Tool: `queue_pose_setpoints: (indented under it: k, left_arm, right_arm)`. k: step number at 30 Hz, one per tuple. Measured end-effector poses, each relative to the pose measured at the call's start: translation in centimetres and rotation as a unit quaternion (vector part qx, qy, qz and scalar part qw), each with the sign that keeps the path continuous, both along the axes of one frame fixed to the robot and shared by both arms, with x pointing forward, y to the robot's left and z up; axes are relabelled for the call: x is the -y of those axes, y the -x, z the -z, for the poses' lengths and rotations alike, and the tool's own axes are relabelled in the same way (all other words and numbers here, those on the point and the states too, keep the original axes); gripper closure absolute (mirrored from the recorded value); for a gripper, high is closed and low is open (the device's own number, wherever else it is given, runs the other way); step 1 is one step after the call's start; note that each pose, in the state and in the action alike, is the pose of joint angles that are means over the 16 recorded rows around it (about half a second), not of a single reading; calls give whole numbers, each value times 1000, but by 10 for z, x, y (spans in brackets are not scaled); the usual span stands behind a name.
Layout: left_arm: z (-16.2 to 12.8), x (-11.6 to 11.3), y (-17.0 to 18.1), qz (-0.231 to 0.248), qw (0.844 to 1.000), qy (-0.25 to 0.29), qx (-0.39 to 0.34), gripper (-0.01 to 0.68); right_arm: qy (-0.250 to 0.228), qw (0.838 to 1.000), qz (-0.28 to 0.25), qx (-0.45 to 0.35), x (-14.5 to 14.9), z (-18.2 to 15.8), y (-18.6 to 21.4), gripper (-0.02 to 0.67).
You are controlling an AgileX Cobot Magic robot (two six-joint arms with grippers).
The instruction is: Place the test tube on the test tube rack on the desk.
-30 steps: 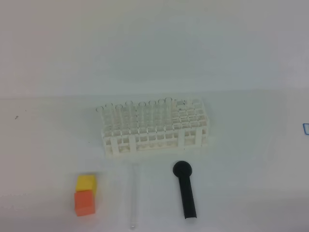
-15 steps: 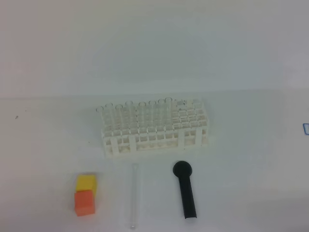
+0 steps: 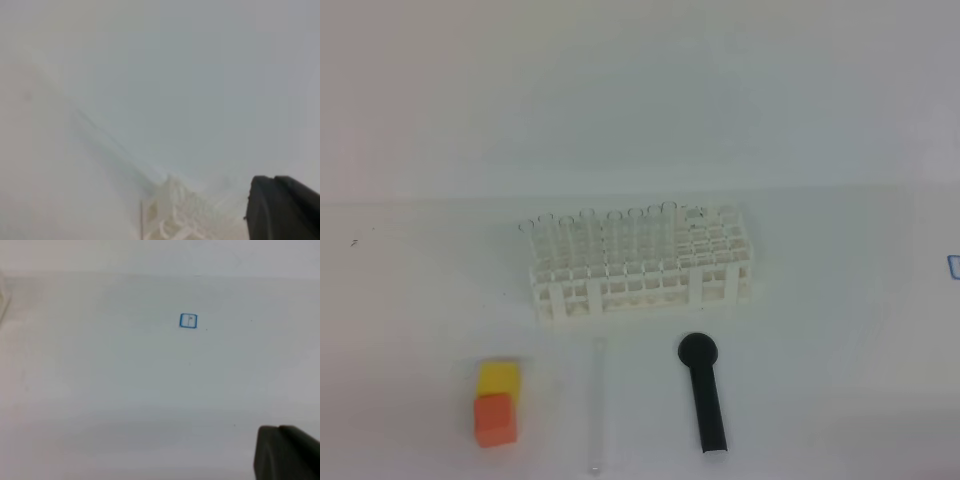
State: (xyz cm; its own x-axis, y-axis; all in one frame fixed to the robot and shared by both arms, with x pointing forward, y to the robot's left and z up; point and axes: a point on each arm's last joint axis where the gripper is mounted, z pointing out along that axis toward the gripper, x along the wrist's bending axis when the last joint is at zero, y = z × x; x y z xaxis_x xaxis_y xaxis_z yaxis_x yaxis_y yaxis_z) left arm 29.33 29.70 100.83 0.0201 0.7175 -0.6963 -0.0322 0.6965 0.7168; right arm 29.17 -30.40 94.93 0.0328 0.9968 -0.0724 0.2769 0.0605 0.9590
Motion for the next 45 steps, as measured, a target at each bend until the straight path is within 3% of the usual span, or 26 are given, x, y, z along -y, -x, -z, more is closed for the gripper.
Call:
queue_pose_setpoints:
  k: [5,11,15,19,26,30,35,42,45]
  left_arm:
    - [-30,9,-2,55,992,-109,-24,673]
    - [-74,21,-17,148,967,-195,-69,673]
    - [-95,31,-37,229,938,-224,-131,674]
    - [-105,44,-60,304,898,-243,-206,674]
    - [-96,69,-101,389,815,-266,-338,674]
    - [-83,81,-119,411,783,-273,-379,673]
    - [-63,92,-138,422,760,-277,-410,653]
    - [-40,103,-155,425,740,-273,-444,544]
    - [-30,111,-160,423,733,-268,-461,491]
  right_arm:
    - [0,1000,0,0,0,0,0,650]
    - [0,1000,0,0,0,0,0,650]
    - [0,1000,0,0,0,0,0,650]
    - [0,1000,0,0,0,0,0,650]
    - [-14,1000,-5,22,-2,-3,-1,650]
    - [-46,996,-14,73,-4,-12,-3,650]
    - [-112,979,-24,170,-7,-35,-3,650]
    - [-191,935,-34,296,-5,-91,8,650]
    - [-194,933,-38,300,-6,-121,13,650]
